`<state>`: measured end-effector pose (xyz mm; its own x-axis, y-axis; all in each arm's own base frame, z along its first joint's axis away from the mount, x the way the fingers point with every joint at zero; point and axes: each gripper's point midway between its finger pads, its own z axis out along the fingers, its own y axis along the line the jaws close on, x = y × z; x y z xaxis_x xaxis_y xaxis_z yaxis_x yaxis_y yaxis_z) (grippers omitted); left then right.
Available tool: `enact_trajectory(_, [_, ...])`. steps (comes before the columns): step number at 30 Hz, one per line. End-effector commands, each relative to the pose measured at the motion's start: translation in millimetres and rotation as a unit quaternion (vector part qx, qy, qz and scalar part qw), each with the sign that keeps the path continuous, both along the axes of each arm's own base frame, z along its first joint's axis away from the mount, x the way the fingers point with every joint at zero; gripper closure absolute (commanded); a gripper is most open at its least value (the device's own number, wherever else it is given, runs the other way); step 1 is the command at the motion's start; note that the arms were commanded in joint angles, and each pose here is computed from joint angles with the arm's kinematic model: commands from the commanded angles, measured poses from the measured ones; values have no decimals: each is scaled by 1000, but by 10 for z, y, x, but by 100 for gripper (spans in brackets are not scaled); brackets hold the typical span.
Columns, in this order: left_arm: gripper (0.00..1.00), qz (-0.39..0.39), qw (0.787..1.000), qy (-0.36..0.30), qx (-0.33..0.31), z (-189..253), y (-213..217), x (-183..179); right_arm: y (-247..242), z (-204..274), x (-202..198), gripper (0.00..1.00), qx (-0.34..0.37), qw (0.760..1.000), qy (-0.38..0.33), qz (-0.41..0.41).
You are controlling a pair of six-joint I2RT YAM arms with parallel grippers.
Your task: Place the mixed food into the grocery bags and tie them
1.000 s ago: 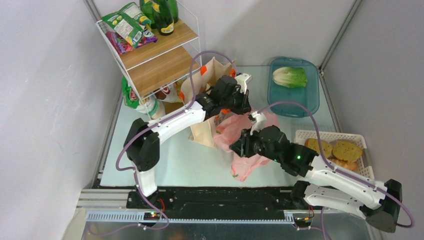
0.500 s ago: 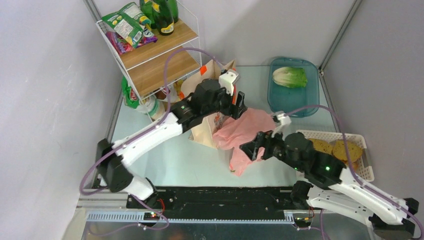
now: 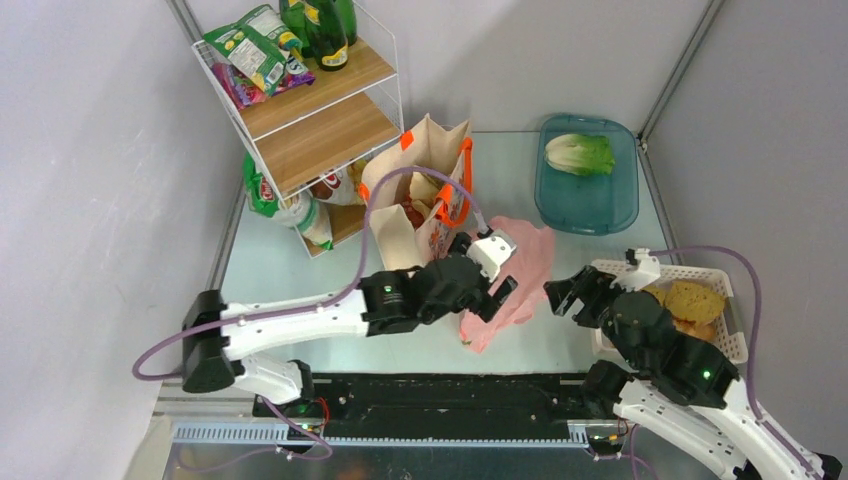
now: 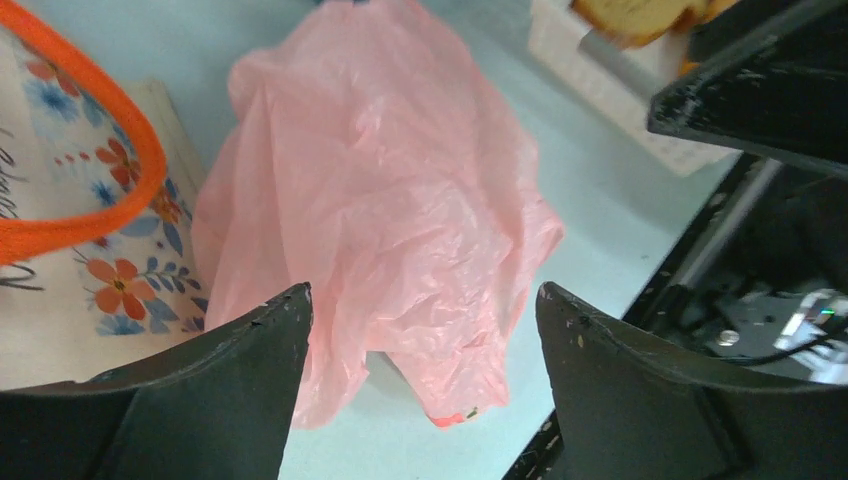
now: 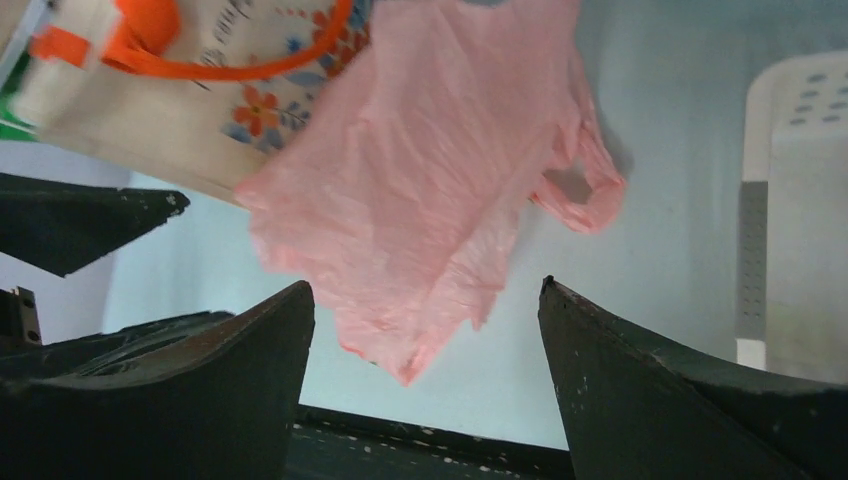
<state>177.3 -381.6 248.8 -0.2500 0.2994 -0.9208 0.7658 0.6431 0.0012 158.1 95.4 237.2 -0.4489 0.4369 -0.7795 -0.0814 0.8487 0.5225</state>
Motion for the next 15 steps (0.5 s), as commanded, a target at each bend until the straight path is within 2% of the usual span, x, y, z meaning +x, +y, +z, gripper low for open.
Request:
enact_trajectory(1, [12, 69, 996, -7, 46, -350, 55, 214, 62, -387, 61, 12, -11, 999, 40, -18])
enact_trajectory(7, [13, 107, 991, 32, 67, -712, 193, 426, 248, -609, 233, 11, 11, 999, 44, -24])
enact_trajectory(12, [13, 143, 985, 63, 76, -932, 493, 677, 396, -851, 461, 12, 23, 997, 68, -18])
enact_trajectory(15, [14, 157, 981, 81, 82, -1054, 645, 800, 650, -840, 566, 14, 73, 995, 62, 34])
